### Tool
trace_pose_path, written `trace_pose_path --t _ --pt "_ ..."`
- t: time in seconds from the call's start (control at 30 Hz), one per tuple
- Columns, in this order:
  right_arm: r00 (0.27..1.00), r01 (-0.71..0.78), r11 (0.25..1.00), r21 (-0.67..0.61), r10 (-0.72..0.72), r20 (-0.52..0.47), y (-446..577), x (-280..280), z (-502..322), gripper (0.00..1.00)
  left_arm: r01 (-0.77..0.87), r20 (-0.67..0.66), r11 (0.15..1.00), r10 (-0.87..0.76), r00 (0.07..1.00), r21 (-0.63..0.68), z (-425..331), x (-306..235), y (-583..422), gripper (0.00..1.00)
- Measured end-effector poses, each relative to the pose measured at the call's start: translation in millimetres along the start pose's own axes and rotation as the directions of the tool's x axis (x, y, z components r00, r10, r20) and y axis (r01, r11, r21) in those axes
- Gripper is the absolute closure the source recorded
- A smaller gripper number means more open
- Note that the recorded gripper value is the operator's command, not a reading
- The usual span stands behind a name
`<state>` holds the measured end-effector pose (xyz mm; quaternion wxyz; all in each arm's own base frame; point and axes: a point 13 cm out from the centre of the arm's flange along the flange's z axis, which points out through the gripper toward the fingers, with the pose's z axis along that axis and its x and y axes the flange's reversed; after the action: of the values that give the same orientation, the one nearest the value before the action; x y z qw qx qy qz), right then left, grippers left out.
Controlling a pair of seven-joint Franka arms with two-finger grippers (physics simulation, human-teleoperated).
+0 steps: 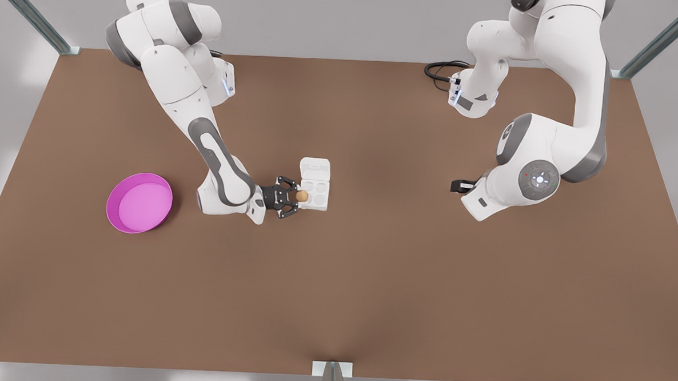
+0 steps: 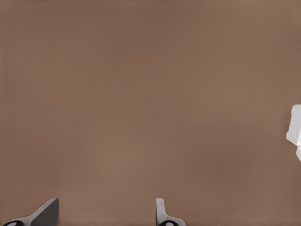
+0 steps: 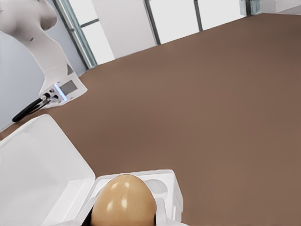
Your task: Pack egg into the box and close the box lid
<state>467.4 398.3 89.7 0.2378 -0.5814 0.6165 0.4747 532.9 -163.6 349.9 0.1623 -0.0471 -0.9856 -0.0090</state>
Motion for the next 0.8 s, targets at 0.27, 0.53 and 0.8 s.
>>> trace_pose_path --t 0.27,0.53,0.8 --pt "0.999 0.043 0.999 -0.008 -0.043 0.016 2 5 10 0.49 0.005 0.002 1.0 -0.005 1.0 -0.004 2 -3 3 0.0" --pt "0.997 0.081 0.997 -0.005 -0.081 0.02 3 7 9 0.0 0.006 0.009 1.0 -0.005 1.0 -0.013 1 -5 4 0.0" --pt "0.994 0.105 0.995 0.002 -0.105 0.042 -1 4 0 0.0 -0.093 0.003 0.995 0.093 0.996 -0.034 5 10 -56 0.55"
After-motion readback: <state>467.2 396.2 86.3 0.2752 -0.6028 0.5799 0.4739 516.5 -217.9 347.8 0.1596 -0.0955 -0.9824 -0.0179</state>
